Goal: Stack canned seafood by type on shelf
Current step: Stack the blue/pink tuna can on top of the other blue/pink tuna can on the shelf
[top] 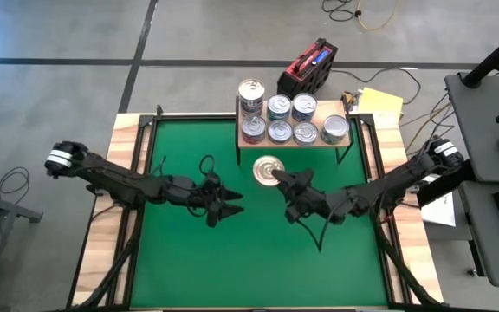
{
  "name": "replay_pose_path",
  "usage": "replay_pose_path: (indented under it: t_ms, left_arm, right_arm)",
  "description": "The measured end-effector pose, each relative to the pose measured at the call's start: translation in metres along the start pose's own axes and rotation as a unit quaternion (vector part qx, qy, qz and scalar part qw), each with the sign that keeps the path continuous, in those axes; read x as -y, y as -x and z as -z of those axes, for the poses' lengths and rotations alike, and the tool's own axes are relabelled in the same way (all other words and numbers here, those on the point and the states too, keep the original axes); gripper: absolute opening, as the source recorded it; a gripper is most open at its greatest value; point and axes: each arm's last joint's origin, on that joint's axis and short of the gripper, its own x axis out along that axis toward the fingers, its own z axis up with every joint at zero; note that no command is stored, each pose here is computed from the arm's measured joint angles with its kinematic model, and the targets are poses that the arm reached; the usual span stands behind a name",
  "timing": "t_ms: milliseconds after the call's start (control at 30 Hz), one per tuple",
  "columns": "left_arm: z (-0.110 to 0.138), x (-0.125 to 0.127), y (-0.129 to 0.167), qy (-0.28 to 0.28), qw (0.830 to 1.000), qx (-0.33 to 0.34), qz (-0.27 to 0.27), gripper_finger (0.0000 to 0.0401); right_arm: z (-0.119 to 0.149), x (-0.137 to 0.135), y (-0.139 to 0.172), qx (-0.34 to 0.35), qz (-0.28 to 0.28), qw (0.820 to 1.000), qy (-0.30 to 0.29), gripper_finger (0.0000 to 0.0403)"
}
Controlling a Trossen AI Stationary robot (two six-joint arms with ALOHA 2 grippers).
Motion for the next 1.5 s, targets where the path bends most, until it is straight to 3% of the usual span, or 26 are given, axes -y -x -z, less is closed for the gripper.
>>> replay_pose_path:
  t_ms: [167, 367, 767, 1033, 1500]
  left_arm:
    - [-0.011, 0.002, 0.016, -0.059, 0.995, 0.001, -0.078, 0.03]
    - [-0.018, 0.005, 0.027, -0.137, 0.984, 0.006, -0.117, 0.03]
    - [-0.017, -0.001, 0.027, -0.164, 0.972, 0.017, -0.168, 0.03]
    - [-0.021, -0.003, 0.03, -0.226, 0.943, 0.052, -0.237, 0.03]
    - [-0.02, -0.005, 0.03, -0.249, 0.932, 0.047, -0.258, 0.03]
  right_arm:
    - [0.017, 0.013, -0.014, 0.011, 0.01, 1.0, -0.014, 0.0188]
    - [0.046, 0.02, -0.04, -0.025, 0.02, 0.999, -0.015, 0.0191]
    - [0.1, 0.046, -0.076, -0.05, 0.051, 0.997, -0.023, 0.019]
    - [0.114, 0.072, -0.105, -0.037, 0.063, 0.997, -0.032, 0.0189]
    - [0.146, 0.09, -0.16, -0.112, 0.0, 0.993, -0.021, 0.0193]
